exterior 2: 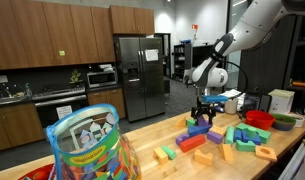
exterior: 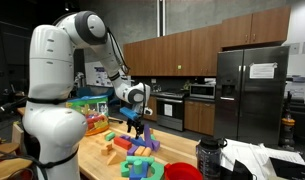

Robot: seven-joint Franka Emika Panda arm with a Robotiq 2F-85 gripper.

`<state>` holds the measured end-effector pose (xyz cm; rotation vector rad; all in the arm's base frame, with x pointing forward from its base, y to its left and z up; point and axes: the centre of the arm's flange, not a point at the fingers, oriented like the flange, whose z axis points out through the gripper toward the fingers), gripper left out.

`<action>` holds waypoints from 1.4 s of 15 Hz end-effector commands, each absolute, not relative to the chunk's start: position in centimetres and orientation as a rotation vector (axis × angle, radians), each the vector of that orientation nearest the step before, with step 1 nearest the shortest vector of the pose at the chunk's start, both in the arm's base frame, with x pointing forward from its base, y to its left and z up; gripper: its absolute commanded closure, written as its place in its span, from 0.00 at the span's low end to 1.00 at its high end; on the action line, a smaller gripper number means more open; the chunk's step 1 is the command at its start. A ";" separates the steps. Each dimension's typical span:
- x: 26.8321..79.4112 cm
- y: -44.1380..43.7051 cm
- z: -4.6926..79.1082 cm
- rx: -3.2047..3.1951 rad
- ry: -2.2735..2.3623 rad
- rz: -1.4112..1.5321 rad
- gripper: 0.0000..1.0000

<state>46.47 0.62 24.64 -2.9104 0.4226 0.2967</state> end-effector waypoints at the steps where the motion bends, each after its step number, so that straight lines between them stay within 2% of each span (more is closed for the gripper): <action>1: 45.5 -0.9 25.2 -2.898 0.422 0.286 0.00; 9: 42.7 -5.6 25.0 -2.860 0.421 0.258 0.00; 21: 38.5 -2.9 22.6 -2.942 0.359 0.272 0.00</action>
